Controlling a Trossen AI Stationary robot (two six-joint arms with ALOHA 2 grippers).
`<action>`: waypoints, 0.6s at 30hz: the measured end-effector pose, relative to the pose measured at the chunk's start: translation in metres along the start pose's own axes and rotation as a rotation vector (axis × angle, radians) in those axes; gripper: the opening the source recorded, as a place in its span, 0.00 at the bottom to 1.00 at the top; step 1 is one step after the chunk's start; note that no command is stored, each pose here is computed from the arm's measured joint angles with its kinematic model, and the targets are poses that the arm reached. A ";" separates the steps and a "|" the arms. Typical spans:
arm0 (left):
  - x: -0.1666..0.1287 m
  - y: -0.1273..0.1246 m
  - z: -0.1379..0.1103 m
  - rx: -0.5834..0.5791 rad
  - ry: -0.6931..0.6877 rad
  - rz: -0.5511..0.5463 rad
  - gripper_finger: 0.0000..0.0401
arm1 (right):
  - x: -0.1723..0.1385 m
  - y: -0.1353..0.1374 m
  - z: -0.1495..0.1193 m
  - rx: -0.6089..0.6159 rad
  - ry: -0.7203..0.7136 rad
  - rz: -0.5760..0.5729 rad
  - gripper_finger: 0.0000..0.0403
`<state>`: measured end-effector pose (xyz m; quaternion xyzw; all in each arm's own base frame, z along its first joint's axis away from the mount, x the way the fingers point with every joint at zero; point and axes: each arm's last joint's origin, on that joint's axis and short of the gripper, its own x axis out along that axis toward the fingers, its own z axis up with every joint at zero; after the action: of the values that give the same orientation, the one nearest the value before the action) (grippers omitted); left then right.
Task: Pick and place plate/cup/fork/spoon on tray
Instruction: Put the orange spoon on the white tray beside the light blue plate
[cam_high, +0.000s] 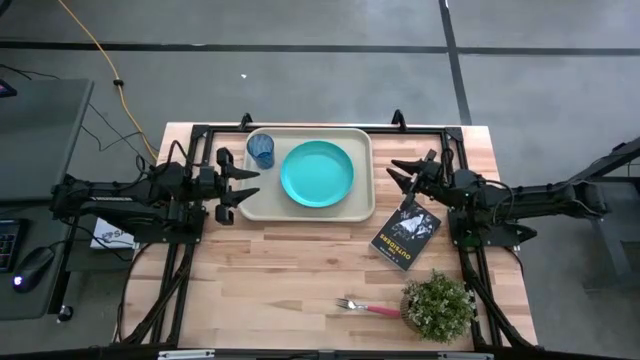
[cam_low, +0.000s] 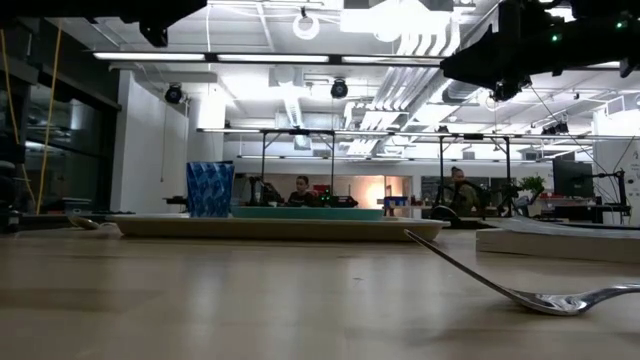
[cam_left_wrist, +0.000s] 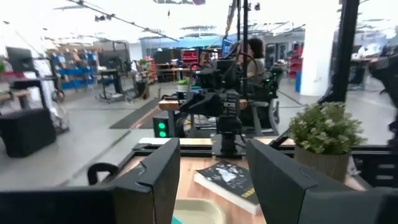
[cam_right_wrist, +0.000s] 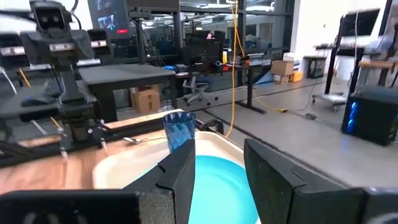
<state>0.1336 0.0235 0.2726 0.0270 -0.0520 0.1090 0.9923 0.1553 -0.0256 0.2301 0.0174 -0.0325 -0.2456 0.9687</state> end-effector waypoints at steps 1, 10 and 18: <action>0.000 0.000 0.000 -0.017 0.002 -0.014 0.42 | 0.000 0.000 0.000 0.017 0.002 0.011 0.32; 0.000 -0.002 -0.005 -0.089 0.056 -0.077 0.42 | 0.000 0.004 0.000 0.081 0.012 0.132 0.32; -0.001 -0.003 -0.009 -0.089 0.096 -0.077 0.42 | 0.000 0.004 0.000 0.096 0.013 0.132 0.32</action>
<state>0.1343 0.0214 0.2633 -0.0202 -0.0080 0.0696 0.9973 0.1569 -0.0219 0.2299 0.0632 -0.0391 -0.1792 0.9810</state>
